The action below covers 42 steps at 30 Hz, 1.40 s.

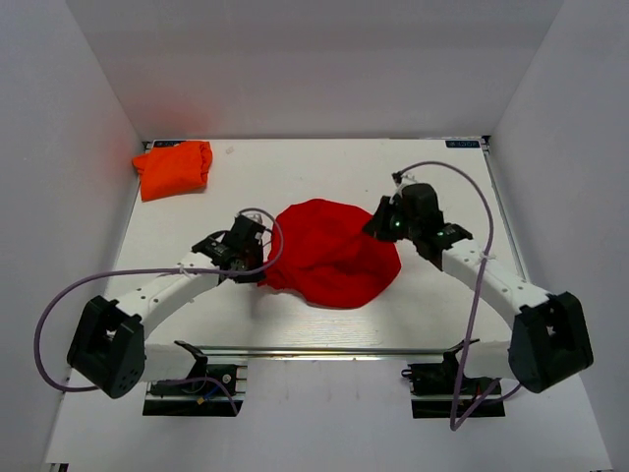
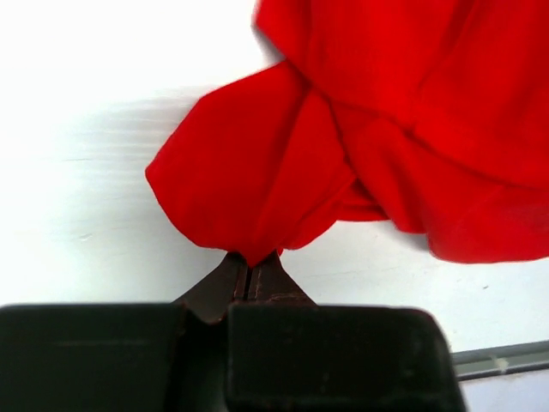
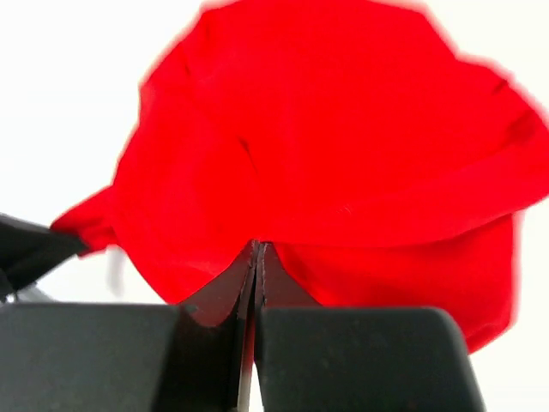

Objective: Fold and stack the t-shirts

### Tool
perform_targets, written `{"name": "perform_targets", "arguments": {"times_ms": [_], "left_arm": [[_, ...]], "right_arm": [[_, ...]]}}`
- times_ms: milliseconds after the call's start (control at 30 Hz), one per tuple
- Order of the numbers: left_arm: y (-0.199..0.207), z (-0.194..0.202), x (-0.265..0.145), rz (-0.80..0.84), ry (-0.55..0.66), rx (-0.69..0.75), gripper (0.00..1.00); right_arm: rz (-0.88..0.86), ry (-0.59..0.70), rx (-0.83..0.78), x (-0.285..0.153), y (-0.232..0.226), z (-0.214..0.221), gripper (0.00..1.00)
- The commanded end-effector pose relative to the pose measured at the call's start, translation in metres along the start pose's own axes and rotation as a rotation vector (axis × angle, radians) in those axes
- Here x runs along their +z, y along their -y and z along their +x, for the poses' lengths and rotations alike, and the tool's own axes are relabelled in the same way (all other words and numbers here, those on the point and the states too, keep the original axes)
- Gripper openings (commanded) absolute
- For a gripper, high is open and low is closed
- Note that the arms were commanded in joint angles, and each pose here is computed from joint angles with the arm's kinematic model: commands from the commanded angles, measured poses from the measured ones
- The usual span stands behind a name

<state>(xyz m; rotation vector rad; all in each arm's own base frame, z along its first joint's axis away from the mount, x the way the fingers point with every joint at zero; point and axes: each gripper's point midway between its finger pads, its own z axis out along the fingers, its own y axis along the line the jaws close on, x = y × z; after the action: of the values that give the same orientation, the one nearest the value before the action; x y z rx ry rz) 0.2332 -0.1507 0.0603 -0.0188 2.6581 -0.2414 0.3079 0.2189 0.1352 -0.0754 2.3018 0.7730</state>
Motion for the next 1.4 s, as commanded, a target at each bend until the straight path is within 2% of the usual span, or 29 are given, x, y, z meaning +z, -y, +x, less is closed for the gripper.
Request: {"name": "perform_targets", "arguments": {"times_ms": [0, 33, 100, 133, 167, 233, 433, 500, 633, 767, 967, 1100, 1233, 1367], "left_arm": [[-0.003, -0.066, -0.052, -0.052, 0.216, -0.061, 0.00], [-0.011, -0.074, -0.064, -0.100, 0.250, -0.077, 0.00], [-0.007, -0.106, -0.100, -0.088, 0.365, -0.105, 0.00], [-0.009, -0.116, -0.113, -0.103, 0.409, -0.117, 0.00], [-0.012, -0.121, -0.122, -0.121, 0.423, -0.121, 0.00], [-0.015, -0.145, -0.159, -0.131, 0.530, -0.157, 0.00], [-0.040, -0.166, -0.229, -0.228, 0.673, -0.218, 0.00], [-0.050, -0.169, -0.258, -0.245, 0.735, -0.250, 0.00], [-0.061, -0.178, -0.319, -0.214, 0.874, -0.297, 0.00], [-0.062, -0.189, -0.391, -0.115, 1.045, -0.303, 0.00], [-0.049, -0.190, -0.473, 0.095, 1.237, -0.236, 0.00], [-0.037, -0.191, -0.508, 0.195, 1.315, -0.162, 0.00], [-0.021, -0.188, -0.538, 0.297, 1.385, -0.068, 0.00], [-0.005, -0.191, -0.538, 0.349, 1.367, -0.003, 0.00]], "right_arm": [[0.023, 0.244, -0.068, -0.040, -0.025, -0.077, 0.00], [0.049, 0.333, -0.075, -0.060, -0.027, -0.097, 0.00], [0.087, 0.422, -0.109, -0.083, -0.031, -0.121, 0.00], [0.074, 0.500, -0.122, -0.108, -0.042, -0.140, 0.00], [0.108, 0.561, -0.134, -0.124, -0.043, -0.156, 0.00], [0.128, 0.637, -0.172, -0.156, -0.051, -0.176, 0.00], [0.309, 0.914, -0.183, -0.262, -0.056, -0.234, 0.00], [0.375, 0.969, -0.175, -0.285, -0.050, -0.241, 0.00], [0.410, 1.118, -0.170, -0.352, -0.063, -0.262, 0.00], [0.443, 1.222, -0.208, -0.401, -0.075, -0.276, 0.00], [0.405, 1.357, -0.252, -0.468, -0.100, -0.286, 0.00], [0.346, 1.455, -0.272, -0.517, -0.117, -0.284, 0.00], [0.234, 1.490, -0.335, -0.543, -0.136, -0.270, 0.00], [0.195, 1.450, -0.340, -0.537, -0.135, -0.257, 0.00]]}}
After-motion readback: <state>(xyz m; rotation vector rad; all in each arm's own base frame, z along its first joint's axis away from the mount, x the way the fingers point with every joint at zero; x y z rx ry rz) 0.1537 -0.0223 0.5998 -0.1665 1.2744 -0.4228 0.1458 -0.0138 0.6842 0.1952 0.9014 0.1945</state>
